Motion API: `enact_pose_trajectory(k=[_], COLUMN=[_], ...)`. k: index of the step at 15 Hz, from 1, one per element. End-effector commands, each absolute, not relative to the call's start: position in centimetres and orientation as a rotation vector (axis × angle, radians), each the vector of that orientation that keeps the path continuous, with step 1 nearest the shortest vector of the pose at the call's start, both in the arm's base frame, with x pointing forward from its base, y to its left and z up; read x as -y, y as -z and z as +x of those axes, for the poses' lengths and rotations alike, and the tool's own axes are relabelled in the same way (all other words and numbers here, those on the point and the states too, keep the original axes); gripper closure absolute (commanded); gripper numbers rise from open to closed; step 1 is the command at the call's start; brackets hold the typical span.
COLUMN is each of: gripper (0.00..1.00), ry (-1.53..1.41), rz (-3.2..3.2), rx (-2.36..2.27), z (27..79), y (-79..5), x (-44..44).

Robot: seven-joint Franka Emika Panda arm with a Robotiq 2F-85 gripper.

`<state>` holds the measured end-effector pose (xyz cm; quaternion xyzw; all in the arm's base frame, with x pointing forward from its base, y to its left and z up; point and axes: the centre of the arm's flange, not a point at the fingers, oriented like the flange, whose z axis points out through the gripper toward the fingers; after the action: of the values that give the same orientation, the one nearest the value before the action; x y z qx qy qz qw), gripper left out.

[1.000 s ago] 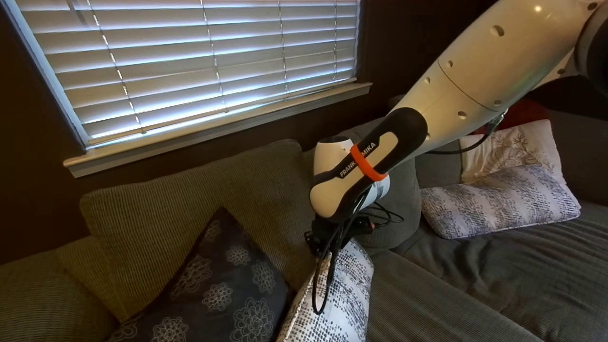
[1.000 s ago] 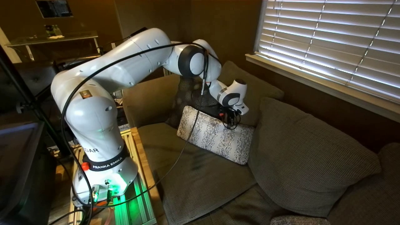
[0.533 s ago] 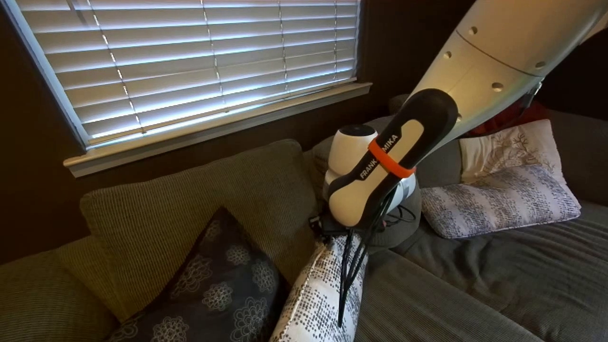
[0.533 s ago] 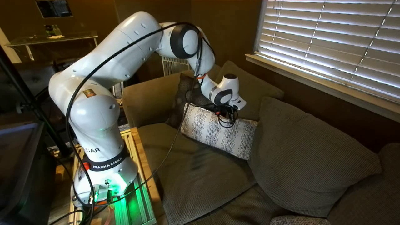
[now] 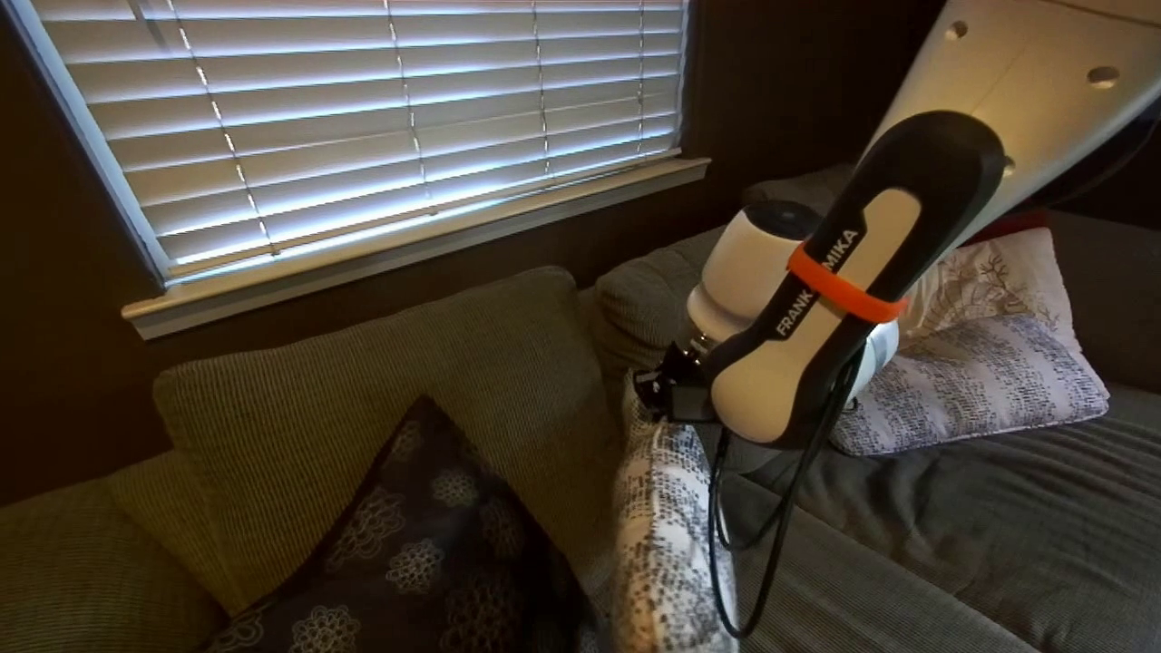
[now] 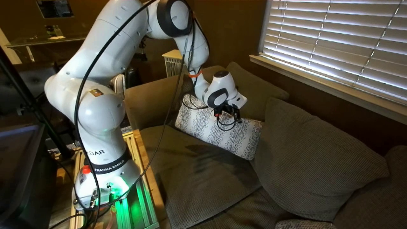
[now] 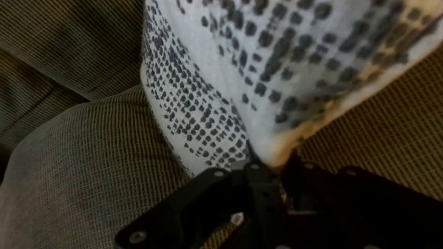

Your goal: Put the left white pillow on the right white pillow

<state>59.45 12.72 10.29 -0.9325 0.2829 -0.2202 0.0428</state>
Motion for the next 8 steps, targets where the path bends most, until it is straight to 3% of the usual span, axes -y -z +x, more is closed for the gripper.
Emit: enact_pose_trajectory(k=[1, 8], gripper=[0.96, 0.96], ry=[0.771, 0.845], rz=[-2.735, -2.620], rx=[-0.959, -1.100], z=[55.0, 49.2], y=[-17.2, -23.2], x=[-10.2, -7.6])
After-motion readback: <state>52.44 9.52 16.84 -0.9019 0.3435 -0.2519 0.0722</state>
